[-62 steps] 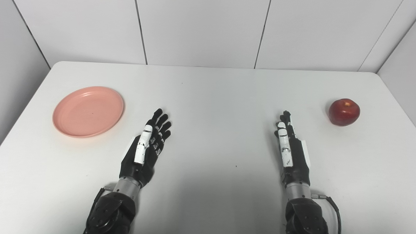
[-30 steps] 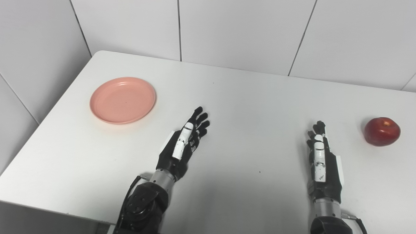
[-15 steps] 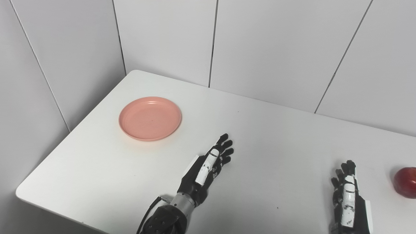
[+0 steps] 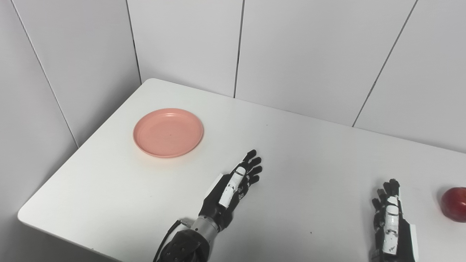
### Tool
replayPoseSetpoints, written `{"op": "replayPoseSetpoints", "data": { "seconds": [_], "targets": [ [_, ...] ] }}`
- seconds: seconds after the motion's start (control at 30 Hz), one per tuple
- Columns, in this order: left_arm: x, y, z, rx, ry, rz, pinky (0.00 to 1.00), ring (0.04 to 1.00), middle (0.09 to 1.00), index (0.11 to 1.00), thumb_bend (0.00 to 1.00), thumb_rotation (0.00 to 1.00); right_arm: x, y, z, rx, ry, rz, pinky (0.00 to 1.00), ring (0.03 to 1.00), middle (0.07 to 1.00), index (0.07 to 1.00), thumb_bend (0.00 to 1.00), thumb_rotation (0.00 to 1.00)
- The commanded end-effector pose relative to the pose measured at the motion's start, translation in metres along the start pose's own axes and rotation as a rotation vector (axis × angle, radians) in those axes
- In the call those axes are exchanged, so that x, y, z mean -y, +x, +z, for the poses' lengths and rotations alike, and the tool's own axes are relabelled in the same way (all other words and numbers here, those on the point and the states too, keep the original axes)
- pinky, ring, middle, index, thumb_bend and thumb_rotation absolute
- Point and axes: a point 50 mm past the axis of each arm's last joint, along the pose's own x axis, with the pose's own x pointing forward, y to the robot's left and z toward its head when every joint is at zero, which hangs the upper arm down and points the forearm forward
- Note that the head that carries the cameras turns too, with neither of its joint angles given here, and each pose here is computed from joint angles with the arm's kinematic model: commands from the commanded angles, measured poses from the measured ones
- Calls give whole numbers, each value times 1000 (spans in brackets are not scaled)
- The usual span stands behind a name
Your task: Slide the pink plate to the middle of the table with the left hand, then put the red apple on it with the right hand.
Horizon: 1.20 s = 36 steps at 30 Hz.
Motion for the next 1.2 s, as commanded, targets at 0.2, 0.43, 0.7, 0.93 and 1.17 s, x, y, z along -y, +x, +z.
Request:
{"op": "replayPoseSetpoints", "data": {
  "seconds": [0.2, 0.43, 0.7, 0.93, 1.17],
  "targets": [
    [-4, 1, 15, 27, 25, -24, 973, 950, 965, 952, 437, 1000, 0, -5, -4, -15, 13, -11, 1000, 1000, 1000, 1000, 177, 1000],
    [-6, 5, 38, 53, 61, -44, 971, 949, 957, 946, 457, 1000, 0, -5, -5, -14, 13, -10, 1000, 1000, 1000, 1000, 172, 1000],
    [-13, 10, 58, 86, 86, -55, 951, 935, 937, 925, 515, 1000, 1, -5, -7, -4, 10, -9, 1000, 1000, 1000, 1000, 182, 1000],
    [-20, 13, 82, 142, 101, -48, 941, 916, 927, 909, 488, 1000, 1, -4, -6, -8, 1, -7, 1000, 999, 1000, 1000, 172, 1000],
    [-22, 14, 108, 206, 88, -50, 936, 910, 918, 898, 456, 1000, 3, -4, -9, -13, -13, -8, 1000, 994, 999, 997, 193, 1000]
  ]
}}
